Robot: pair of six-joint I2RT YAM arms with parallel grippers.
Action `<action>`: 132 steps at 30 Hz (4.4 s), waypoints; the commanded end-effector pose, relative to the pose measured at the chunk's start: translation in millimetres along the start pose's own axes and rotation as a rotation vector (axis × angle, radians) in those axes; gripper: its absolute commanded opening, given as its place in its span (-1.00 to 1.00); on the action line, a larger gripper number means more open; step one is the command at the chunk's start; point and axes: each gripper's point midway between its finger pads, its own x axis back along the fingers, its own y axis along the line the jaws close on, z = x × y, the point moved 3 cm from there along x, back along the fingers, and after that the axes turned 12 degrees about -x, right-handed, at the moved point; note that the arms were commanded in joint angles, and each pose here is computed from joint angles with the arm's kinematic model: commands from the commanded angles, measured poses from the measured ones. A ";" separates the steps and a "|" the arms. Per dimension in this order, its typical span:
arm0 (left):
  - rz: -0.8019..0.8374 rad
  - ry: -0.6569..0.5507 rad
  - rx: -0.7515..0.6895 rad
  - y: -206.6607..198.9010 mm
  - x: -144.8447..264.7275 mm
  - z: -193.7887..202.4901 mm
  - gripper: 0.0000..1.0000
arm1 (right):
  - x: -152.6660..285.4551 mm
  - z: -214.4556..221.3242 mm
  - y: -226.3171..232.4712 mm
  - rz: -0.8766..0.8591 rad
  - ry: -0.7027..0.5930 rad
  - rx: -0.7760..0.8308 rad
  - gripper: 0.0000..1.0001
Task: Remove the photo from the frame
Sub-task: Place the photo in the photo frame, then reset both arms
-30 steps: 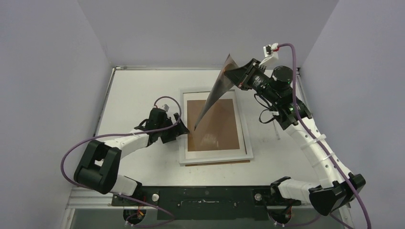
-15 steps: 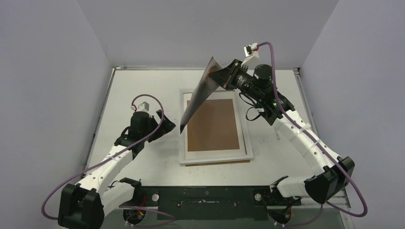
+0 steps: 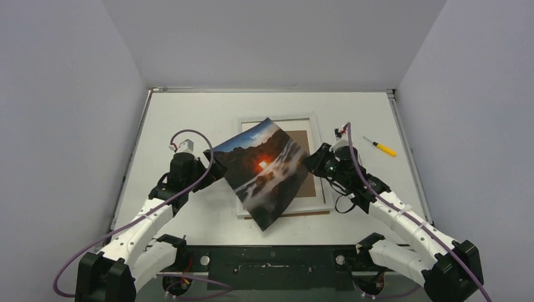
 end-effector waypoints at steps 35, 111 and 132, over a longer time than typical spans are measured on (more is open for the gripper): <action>0.109 -0.047 0.077 -17.5 -54.8 -12.8 0.29 | 4.1 24.8 -76.7 0.213 -0.063 0.030 -0.88; -0.429 -0.783 -0.483 97.2 17.5 -78.4 0.93 | 17.3 -102.0 -208.9 0.484 -0.655 0.497 0.86; -0.312 -0.727 -0.476 115.6 -35.0 -85.2 0.93 | -26.1 -94.9 -243.1 0.522 -0.572 0.550 0.80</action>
